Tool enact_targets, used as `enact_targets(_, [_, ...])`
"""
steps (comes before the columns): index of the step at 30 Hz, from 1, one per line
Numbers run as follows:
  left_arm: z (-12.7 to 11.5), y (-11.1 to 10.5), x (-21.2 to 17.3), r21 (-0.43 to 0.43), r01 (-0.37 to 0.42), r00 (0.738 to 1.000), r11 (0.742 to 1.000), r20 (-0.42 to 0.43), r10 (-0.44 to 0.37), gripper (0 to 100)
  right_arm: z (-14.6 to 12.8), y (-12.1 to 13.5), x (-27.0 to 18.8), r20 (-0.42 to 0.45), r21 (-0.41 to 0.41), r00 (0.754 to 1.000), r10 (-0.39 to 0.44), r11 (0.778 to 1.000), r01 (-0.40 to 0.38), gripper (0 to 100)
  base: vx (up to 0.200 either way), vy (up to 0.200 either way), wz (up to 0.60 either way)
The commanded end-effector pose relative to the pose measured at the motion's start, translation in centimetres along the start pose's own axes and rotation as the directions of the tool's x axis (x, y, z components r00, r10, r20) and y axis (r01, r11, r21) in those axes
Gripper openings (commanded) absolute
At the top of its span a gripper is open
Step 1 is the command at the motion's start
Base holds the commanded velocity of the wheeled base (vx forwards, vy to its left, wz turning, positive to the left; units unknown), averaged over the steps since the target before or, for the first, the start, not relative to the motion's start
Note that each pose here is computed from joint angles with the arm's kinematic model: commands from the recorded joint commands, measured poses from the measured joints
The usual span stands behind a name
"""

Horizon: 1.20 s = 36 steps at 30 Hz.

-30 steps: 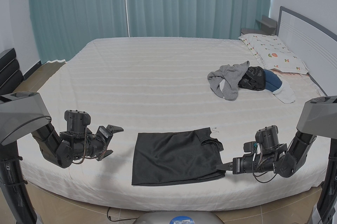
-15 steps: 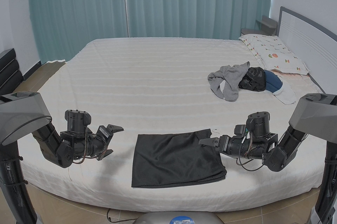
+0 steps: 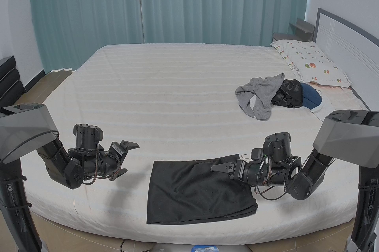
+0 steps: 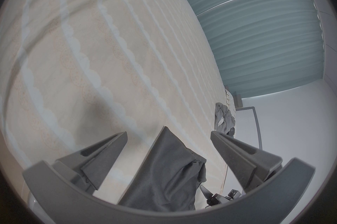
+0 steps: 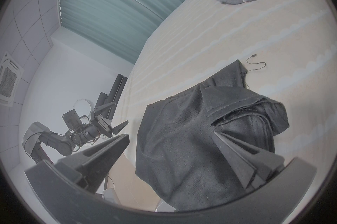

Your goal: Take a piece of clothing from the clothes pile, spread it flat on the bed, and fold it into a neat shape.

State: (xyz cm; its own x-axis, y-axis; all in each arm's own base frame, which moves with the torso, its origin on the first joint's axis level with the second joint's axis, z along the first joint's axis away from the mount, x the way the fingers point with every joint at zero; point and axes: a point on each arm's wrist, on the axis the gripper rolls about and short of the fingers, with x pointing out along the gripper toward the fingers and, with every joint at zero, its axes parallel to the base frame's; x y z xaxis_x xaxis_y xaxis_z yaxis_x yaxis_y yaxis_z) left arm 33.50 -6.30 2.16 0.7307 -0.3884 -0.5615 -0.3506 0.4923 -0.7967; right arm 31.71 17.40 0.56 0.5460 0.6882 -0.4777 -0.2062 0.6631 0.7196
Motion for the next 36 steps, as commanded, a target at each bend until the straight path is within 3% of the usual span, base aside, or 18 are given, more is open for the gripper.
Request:
enact_targets(1, [0.0, 0.0, 0.1, 0.000, 0.001, 1.000, 1.000, 0.000, -0.001, 100, -0.4, -0.7, 0.9, -0.015, 0.004, 1.000, -0.012, 1.000, 0.012, 100, 0.000, 0.000, 0.00])
enact_targets(11, [0.1, -0.1, 0.1, 0.001, 0.004, 1.000, 1.000, 0.001, -0.004, 100, 2.1, -2.2, 2.6, 0.128, 0.016, 0.989, -0.077, 0.997, 0.076, 100, 0.000, 0.000, 0.00])
enact_targets(16, [0.0, -0.3, 0.5, 0.005, 0.008, 1.000, 1.000, 0.000, -0.008, 100, 4.7, -3.9, 2.3, 0.246, 0.051, 0.958, -0.144, 0.989, 0.136, 100, 0.000, 0.000, 0.00])
enact_targets(25, [-0.9, -1.4, 2.0, 0.037, 0.028, 1.000, 0.999, -0.015, -0.027, 100, 5.3, -5.0, 1.7, 0.303, 0.060, 0.940, -0.157, 0.988, 0.145, 100, 0.000, 0.000, 0.00])
enact_targets(28, [-1.9, -1.7, 3.1, 0.079, 0.017, 1.000, 0.997, -0.009, -0.017, 100, 5.1, -5.0, 1.6, 0.308, 0.057, 0.939, -0.152, 0.988, 0.141, 100, 0.000, 0.000, 0.00])
enact_targets(29, [-2.7, -1.5, 3.8, 0.130, -0.004, 1.000, 0.992, -0.004, 0.005, 100, 5.0, -5.1, 1.5, 0.307, 0.059, 0.940, -0.150, 0.989, 0.139, 100, 0.000, 0.000, 0.00])
enact_targets(32, [-4.2, -1.0, 5.3, 0.251, -0.056, 0.998, 0.966, 0.023, 0.052, 100, 4.7, -5.2, 1.4, 0.304, 0.058, 0.941, -0.149, 0.989, 0.138, 100, 0.000, 0.000, 0.00])
enact_targets(36, [-5.6, -1.2, 7.2, 0.328, -0.069, 0.997, 0.942, 0.041, 0.059, 100, 4.6, -5.2, 1.4, 0.300, 0.058, 0.943, -0.146, 0.989, 0.135, 100, 0.000, 0.000, 0.00])
